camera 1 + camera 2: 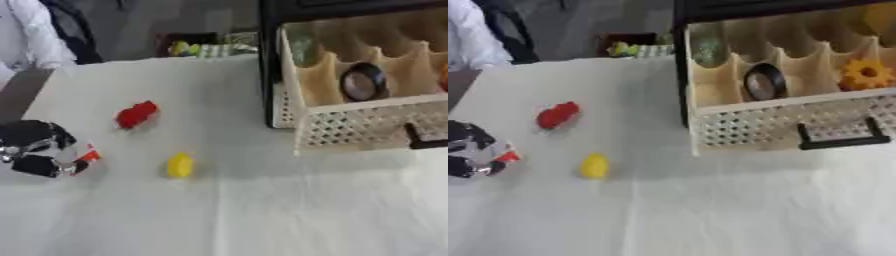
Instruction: Pick up objects from table and place into drawer.
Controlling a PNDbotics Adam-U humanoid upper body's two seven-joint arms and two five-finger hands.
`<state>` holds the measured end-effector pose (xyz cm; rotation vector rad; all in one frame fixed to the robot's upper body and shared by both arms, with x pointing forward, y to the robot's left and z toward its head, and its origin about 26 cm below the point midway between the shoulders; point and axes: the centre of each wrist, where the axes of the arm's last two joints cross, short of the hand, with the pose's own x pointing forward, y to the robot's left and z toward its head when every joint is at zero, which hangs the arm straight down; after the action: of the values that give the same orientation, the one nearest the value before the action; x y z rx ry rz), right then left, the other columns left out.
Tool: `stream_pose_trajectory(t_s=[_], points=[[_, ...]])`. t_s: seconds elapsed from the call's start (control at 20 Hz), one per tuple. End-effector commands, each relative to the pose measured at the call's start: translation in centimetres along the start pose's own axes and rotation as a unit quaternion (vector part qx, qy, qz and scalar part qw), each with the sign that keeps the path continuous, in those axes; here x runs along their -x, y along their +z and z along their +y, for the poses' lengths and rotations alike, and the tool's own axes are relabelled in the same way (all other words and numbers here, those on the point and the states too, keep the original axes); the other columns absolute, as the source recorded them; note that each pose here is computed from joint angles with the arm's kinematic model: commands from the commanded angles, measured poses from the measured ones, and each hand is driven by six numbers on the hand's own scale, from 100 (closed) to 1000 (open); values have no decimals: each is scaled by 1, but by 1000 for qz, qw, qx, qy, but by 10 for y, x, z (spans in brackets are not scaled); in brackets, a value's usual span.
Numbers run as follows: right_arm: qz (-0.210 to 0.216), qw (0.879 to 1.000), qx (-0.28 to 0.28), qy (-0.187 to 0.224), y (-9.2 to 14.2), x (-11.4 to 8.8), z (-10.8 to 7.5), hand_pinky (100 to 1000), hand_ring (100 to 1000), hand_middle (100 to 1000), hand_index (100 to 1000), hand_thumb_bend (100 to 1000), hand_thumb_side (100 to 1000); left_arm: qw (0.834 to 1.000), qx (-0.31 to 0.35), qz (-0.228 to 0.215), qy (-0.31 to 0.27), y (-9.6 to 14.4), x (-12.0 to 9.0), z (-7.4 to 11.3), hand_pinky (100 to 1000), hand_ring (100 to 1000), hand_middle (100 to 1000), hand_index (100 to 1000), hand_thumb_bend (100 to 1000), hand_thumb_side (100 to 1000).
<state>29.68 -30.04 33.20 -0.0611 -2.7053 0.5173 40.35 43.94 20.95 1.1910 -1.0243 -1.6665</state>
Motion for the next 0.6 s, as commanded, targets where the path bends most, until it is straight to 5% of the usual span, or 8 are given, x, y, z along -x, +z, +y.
stream_pose_trajectory(t_s=[0.05,0.35,0.6], points=[[-6,1000,1,12,-3,-6,-5,730,713,373,752,100,1000,1000,-16,11,-15,4,6,8,640,699,548,769,379,863],[0,1000,8,11,-1,-5,-6,730,713,372,746,100,1000,999,-30,4,-20,3,2,11,612,653,515,748,389,791],[3,1000,14,11,0,-5,-6,730,713,371,742,100,1000,999,-37,2,-19,2,1,11,585,625,495,710,313,658]])
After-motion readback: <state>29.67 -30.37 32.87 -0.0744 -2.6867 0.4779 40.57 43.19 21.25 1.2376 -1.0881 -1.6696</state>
